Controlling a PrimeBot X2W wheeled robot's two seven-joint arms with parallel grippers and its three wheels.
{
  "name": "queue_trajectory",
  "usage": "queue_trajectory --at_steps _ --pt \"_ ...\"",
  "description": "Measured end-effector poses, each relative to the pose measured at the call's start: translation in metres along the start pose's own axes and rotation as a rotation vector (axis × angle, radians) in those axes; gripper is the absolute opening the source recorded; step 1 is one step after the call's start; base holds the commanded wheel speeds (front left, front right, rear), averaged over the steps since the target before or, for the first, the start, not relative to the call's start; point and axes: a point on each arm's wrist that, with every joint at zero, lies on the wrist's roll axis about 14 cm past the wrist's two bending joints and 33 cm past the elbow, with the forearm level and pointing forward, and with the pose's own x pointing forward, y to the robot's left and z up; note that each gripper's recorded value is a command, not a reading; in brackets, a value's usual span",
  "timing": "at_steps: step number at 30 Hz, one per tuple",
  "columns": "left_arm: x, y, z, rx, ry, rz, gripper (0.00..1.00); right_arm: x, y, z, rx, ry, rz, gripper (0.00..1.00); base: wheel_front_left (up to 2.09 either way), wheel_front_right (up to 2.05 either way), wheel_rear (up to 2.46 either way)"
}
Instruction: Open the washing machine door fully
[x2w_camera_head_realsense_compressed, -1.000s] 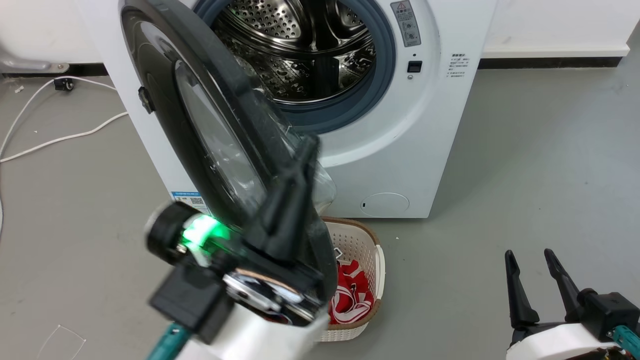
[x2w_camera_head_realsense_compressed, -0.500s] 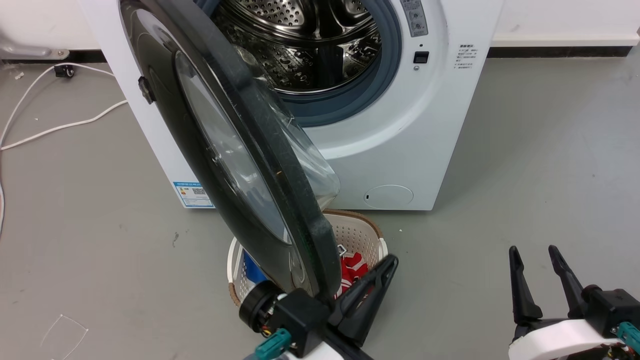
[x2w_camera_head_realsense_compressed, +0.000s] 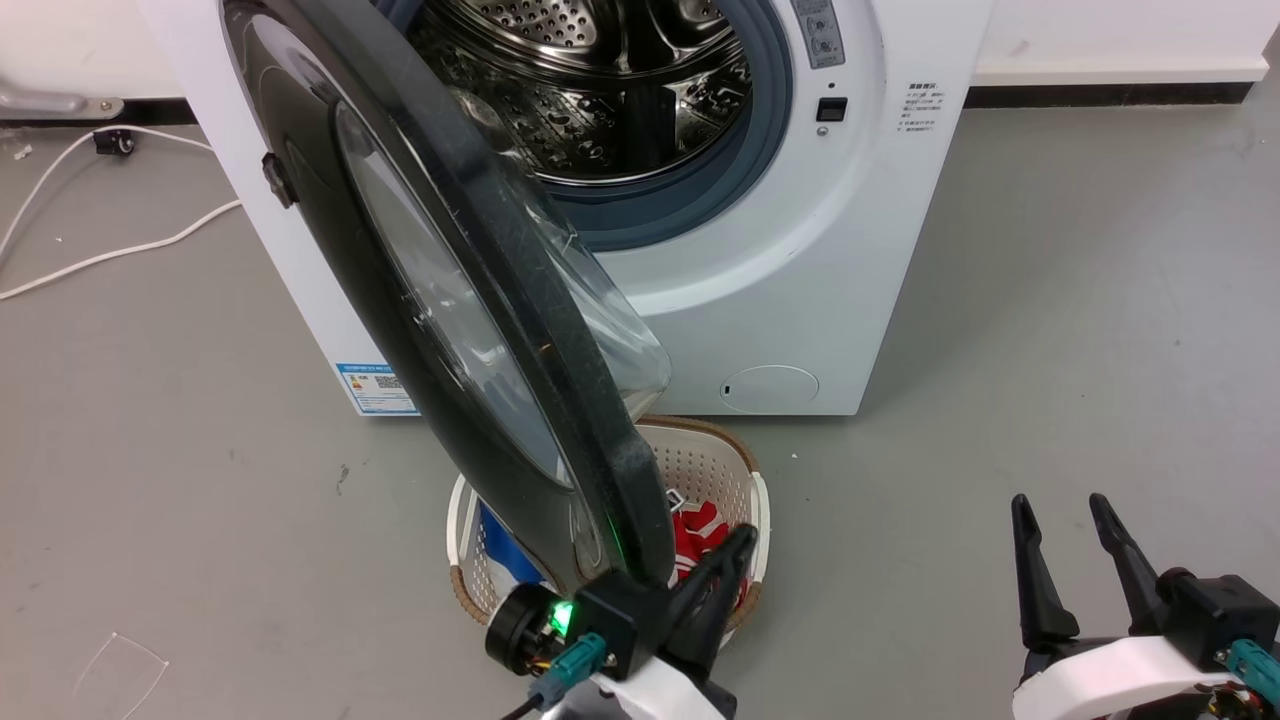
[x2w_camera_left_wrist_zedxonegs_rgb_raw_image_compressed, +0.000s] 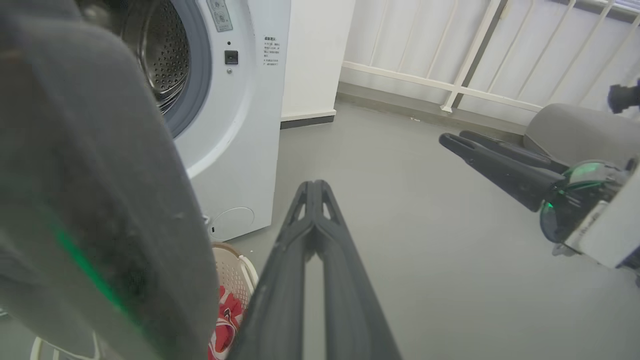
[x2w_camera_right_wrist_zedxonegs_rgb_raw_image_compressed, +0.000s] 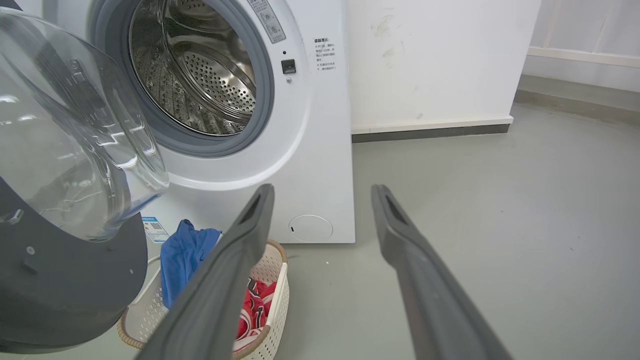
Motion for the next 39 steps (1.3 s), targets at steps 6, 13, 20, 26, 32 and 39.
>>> queue_trajectory --at_steps 6,13,20,26,32,39 --pt "0.004 0.024 -0.003 -0.004 -0.018 0.089 0.00 0.001 0.000 -0.003 0.008 0.010 0.001 1.00 0.00 0.00 0.00" --pt "0.002 0.031 -0.003 -0.014 -0.035 0.133 0.00 0.003 0.003 -0.006 0.017 0.021 0.006 1.00 0.00 0.00 0.00" --pt "-0.014 0.040 -0.002 -0.005 -0.048 0.195 0.00 0.008 0.007 -0.006 0.015 0.024 0.021 1.00 0.00 0.00 0.00" --pt "-0.031 0.050 0.009 0.001 -0.094 0.256 0.00 0.019 0.019 -0.009 0.003 0.041 0.061 1.00 0.00 0.00 0.00" --pt "-0.049 0.059 0.025 0.016 -0.152 0.322 0.00 0.034 0.039 -0.012 -0.004 0.057 0.122 1.00 0.00 0.00 0.00" --pt "-0.076 0.075 0.034 0.015 -0.194 0.438 0.00 0.051 0.073 -0.018 -0.016 0.081 0.220 1.00 0.00 0.00 0.00"
